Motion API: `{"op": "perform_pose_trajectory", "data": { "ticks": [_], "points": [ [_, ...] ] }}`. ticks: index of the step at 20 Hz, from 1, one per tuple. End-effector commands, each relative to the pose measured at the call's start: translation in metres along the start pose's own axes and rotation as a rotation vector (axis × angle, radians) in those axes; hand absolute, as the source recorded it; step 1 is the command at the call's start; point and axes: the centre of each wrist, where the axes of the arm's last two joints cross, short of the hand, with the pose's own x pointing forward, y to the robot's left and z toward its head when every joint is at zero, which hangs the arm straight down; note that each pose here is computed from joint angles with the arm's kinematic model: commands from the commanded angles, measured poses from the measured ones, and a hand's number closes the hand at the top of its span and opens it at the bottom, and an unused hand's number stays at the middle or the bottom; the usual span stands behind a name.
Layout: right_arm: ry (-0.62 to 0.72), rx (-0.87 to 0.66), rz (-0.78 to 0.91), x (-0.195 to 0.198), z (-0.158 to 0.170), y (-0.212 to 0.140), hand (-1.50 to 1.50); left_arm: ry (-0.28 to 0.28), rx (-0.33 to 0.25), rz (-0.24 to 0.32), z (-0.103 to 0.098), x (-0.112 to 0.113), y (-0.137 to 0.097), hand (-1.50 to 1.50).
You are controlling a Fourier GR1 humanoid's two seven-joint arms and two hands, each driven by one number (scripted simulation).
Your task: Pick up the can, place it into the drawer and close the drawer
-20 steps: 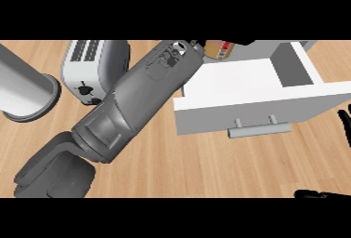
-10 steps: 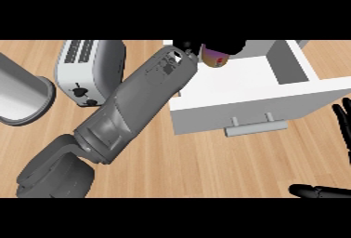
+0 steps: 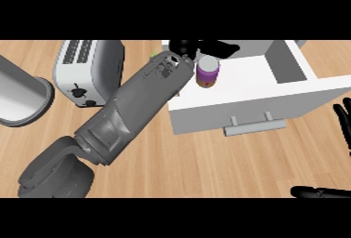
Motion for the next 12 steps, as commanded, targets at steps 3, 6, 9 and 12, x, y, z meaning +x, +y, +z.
{"op": "perform_pose_trajectory", "data": {
  "ticks": [3,6,9,12],
  "points": [
    [-0.028,-0.009,0.038,0.002,0.002,-0.002,-1.50,0.006,0.020,0.026,0.000,0.007,-0.002,-1.50],
    [-0.093,0.017,0.159,0.020,0.002,0.001,-1.50,0.022,0.051,0.057,0.008,-0.001,-0.005,-1.50],
    [-0.142,0.046,0.268,0.027,0.001,-0.005,-1.50,0.032,0.039,0.090,0.005,0.000,-0.003,-1.50],
    [-0.156,0.049,0.350,0.024,-0.006,-0.002,-1.50,0.033,0.036,0.107,0.006,0.007,-0.005,-1.50]
  ]
}}
